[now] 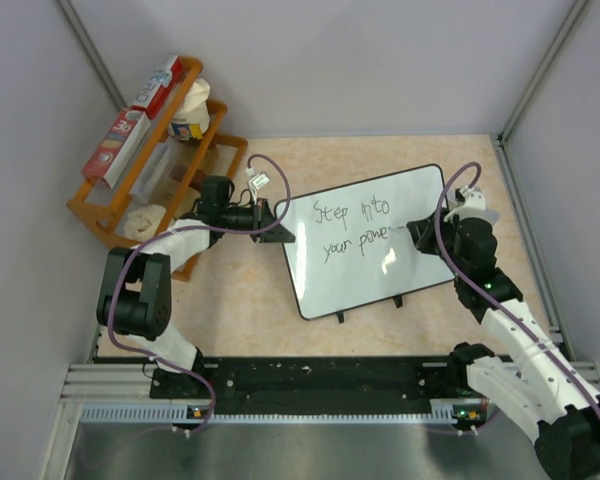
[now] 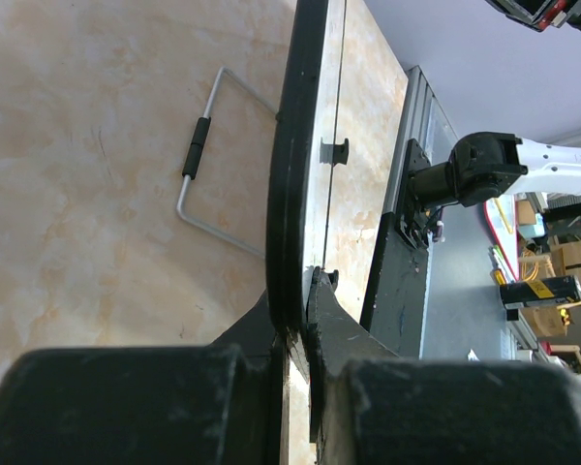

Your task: Write a sentence on the whiteboard

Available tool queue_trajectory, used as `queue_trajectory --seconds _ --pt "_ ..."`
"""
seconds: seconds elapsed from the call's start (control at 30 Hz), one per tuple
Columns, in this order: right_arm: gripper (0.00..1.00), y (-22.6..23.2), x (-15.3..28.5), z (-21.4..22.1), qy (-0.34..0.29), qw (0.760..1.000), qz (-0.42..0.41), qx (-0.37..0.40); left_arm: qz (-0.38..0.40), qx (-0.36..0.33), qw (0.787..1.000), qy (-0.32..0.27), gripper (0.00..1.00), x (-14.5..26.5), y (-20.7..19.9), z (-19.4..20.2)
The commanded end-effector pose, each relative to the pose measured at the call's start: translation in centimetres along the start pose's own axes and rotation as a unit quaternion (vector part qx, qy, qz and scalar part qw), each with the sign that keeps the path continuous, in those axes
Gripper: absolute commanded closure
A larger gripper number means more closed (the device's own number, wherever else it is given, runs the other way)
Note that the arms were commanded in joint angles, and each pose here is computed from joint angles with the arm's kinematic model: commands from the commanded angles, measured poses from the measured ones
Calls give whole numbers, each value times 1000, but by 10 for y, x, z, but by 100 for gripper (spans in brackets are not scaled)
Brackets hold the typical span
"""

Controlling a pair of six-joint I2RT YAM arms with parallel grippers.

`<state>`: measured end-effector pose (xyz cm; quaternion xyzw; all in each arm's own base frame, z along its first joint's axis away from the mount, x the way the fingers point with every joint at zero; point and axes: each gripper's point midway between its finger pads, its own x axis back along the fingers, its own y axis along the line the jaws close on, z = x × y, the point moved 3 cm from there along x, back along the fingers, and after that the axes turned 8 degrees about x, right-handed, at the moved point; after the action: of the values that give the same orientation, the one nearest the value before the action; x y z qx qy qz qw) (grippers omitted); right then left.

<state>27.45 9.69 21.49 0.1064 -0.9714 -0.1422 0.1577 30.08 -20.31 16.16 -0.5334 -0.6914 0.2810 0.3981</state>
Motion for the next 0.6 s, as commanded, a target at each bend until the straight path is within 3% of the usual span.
queue_trajectory --seconds 0.0,0.57 --pt "100 -7 1 3 -5 1000 9 5 -74 -77 994 22 100 -13 39 21" --pt "100 -10 11 20 15 1000 6 8 -75 -78 994 22 100 -13 39 21"
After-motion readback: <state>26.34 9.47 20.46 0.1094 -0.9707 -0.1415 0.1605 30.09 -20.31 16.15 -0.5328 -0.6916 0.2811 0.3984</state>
